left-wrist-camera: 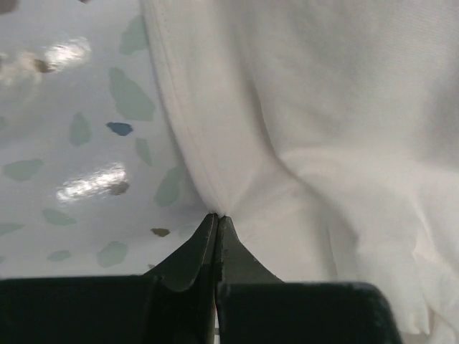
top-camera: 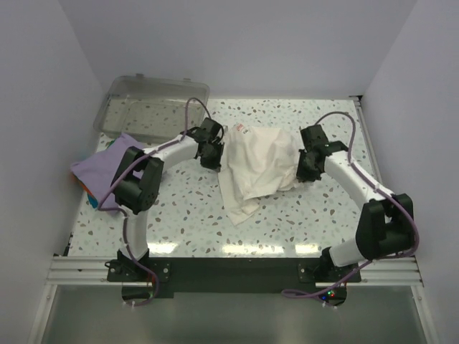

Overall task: Fold and stack the t-shirts
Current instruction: Flatten the tshirt out

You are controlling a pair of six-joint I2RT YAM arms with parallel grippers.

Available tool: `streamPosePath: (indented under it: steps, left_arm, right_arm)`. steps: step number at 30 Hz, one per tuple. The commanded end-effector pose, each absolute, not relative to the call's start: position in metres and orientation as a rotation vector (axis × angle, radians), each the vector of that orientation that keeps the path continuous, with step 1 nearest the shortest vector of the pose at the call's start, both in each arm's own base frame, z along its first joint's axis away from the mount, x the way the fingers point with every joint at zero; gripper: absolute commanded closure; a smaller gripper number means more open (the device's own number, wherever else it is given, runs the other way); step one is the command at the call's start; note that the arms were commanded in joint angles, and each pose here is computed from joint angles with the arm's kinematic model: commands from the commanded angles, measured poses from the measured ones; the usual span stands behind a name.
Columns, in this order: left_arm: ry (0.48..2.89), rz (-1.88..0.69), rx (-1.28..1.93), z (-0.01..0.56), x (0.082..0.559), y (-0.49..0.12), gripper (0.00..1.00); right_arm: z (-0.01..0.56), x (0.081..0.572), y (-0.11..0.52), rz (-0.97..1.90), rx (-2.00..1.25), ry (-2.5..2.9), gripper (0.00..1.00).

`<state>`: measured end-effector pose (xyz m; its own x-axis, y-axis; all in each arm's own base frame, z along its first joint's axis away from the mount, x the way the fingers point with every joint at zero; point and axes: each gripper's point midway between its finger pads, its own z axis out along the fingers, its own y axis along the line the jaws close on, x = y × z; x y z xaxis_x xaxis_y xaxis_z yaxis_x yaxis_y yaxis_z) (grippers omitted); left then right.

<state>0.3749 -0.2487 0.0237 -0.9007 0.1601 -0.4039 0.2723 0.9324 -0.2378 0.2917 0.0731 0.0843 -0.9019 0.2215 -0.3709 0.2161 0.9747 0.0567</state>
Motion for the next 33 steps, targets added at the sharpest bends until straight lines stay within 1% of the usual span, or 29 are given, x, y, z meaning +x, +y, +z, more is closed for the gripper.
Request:
streamPosePath:
  steps: [1, 5, 6, 7, 8, 9, 10, 11, 13, 14, 17, 18, 20, 21, 23, 24, 26, 29, 33]
  left_arm:
    - [2.573, -0.356, 0.268, 0.089, 0.405, -0.226, 1.00]
    - [2.526, -0.325, 0.212, 0.106, 0.418, -0.206, 1.00]
    - [2.516, -0.325, 0.197, 0.109, 0.422, -0.202, 1.00]
    - [2.512, -0.329, 0.198, 0.111, 0.424, -0.202, 0.99]
    - [2.503, -0.340, 0.207, 0.116, 0.424, -0.203, 0.90]
    - [2.498, -0.353, 0.212, 0.118, 0.423, -0.205, 0.77]
    - [2.483, -0.373, 0.212, 0.122, 0.422, -0.209, 0.58]
    - [2.451, -0.404, 0.218, 0.135, 0.417, -0.215, 0.51]
    - [2.452, -0.411, 0.231, 0.133, 0.402, -0.218, 0.44]
    - [2.434, -0.428, 0.253, 0.142, 0.392, -0.224, 0.43]
    - [2.529, -0.426, 0.264, 0.121, 0.347, -0.216, 0.43]
    - [2.555, -0.436, 0.265, 0.115, 0.335, -0.214, 0.46]
    - [2.586, -0.493, 0.280, 0.110, 0.311, -0.211, 0.56]
    - [2.653, -0.485, 0.288, 0.091, 0.291, -0.203, 0.60]
    - [2.725, -0.504, 0.323, 0.075, 0.263, -0.195, 0.59]
    - [2.750, -0.510, 0.335, 0.070, 0.253, -0.192, 0.57]
    - [2.764, -0.560, 0.344, 0.067, 0.236, -0.191, 0.55]
    - [2.745, -0.625, 0.326, 0.068, 0.227, -0.197, 0.52]
    - [2.759, -0.669, 0.312, 0.059, 0.220, -0.206, 0.51]
  right_arm:
    - [0.137, 0.294, 0.033, -0.110, 0.334, 2.630, 0.95]
    - [0.137, 0.293, 0.002, -0.190, 0.400, 2.625, 0.93]
    - [0.133, 0.293, -0.001, -0.191, 0.410, 2.640, 0.91]
    - [0.124, 0.293, -0.006, -0.199, 0.439, 2.668, 0.81]
    - [0.119, 0.293, -0.005, -0.186, 0.446, 2.688, 0.74]
    - [0.114, 0.293, -0.005, -0.183, 0.453, 2.701, 0.64]
    - [0.110, 0.293, -0.002, -0.167, 0.456, 2.716, 0.48]
    - [0.105, 0.294, 0.001, -0.151, 0.467, 2.725, 0.40]
    - [0.100, 0.292, 0.006, -0.110, 0.474, 2.739, 0.32]
    - [0.100, 0.294, 0.008, -0.096, 0.482, 2.730, 0.30]
    - [0.093, 0.288, 0.009, -0.090, 0.484, 2.745, 0.28]
    - [0.088, 0.284, 0.009, -0.090, 0.484, 2.761, 0.28]
    - [0.083, 0.282, 0.011, -0.075, 0.487, 2.773, 0.28]
    - [0.080, 0.280, 0.013, -0.069, 0.487, 2.784, 0.28]
    - [0.076, 0.279, 0.016, -0.044, 0.497, 2.789, 0.28]
    - [0.075, 0.279, 0.017, -0.035, 0.500, 2.790, 0.28]
    - [0.074, 0.281, 0.021, -0.004, 0.509, 2.784, 0.28]
    - [0.069, 0.281, 0.025, 0.028, 0.514, 2.798, 0.27]
    - [0.068, 0.284, 0.029, 0.056, 0.515, 2.802, 0.27]
